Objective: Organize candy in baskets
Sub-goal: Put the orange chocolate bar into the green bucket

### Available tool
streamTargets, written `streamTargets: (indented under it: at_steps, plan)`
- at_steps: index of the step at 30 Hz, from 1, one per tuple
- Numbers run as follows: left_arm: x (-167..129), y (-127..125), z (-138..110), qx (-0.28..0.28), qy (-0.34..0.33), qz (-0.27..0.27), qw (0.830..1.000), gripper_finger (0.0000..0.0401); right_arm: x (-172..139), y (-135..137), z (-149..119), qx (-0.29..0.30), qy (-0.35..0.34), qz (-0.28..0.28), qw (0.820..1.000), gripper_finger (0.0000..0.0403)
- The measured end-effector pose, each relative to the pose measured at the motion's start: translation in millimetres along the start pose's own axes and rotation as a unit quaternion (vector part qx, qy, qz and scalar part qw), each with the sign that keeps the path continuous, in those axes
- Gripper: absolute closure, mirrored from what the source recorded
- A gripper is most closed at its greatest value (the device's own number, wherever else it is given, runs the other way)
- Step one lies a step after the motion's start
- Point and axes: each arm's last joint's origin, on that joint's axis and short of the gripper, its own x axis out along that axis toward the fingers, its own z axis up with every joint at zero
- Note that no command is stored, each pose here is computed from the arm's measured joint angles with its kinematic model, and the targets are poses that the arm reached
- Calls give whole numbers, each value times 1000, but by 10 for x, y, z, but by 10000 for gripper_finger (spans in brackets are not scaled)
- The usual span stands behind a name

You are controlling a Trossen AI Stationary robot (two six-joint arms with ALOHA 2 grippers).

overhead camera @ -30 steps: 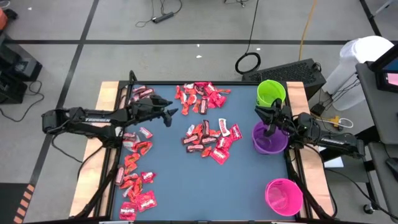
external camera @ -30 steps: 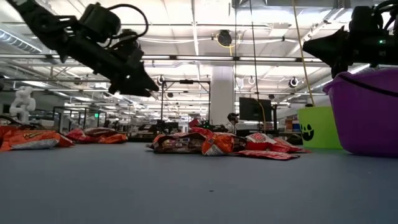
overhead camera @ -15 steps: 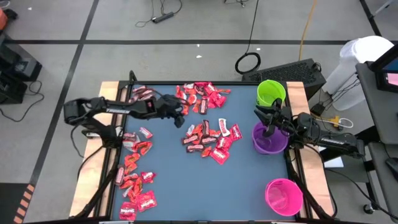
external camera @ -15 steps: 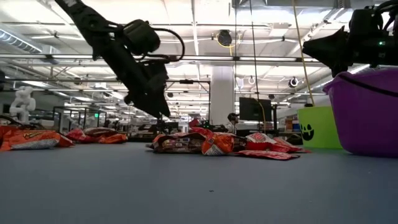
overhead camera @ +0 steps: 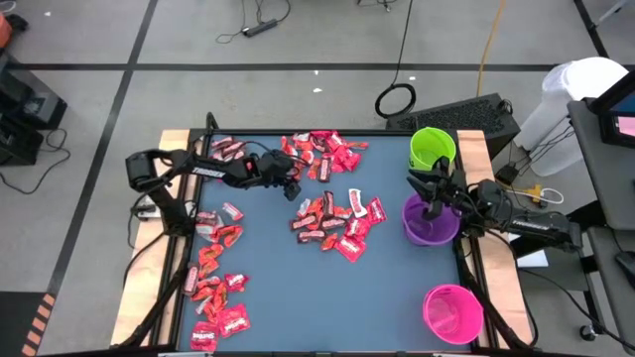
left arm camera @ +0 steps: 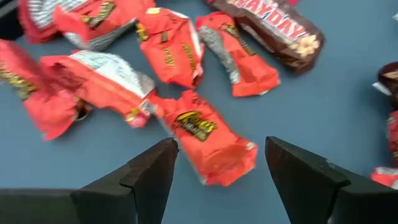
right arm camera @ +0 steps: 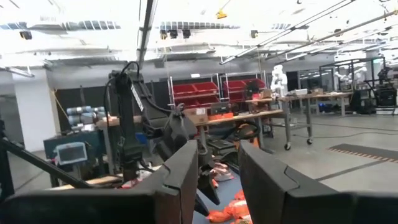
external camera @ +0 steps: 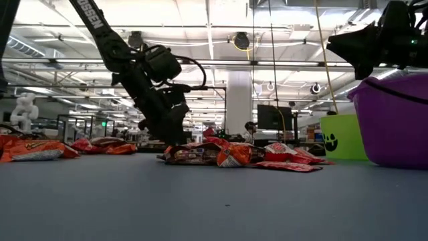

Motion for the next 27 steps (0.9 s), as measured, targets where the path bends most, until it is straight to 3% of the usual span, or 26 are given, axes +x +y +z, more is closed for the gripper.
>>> streamTargets:
  at_steps: [7,18,27]
  plan:
    - [39,3,-37,18,12,1,1000,182,0,0,1,-3,0,0,1000,298]
    - [198,6,-123,24,21,13,999,291,0,-1,0,-16,0,-1,1000,298]
    - [185,-105,-126,108,8,7,994,390,13,-3,-29,-9,14,-3,1000,298]
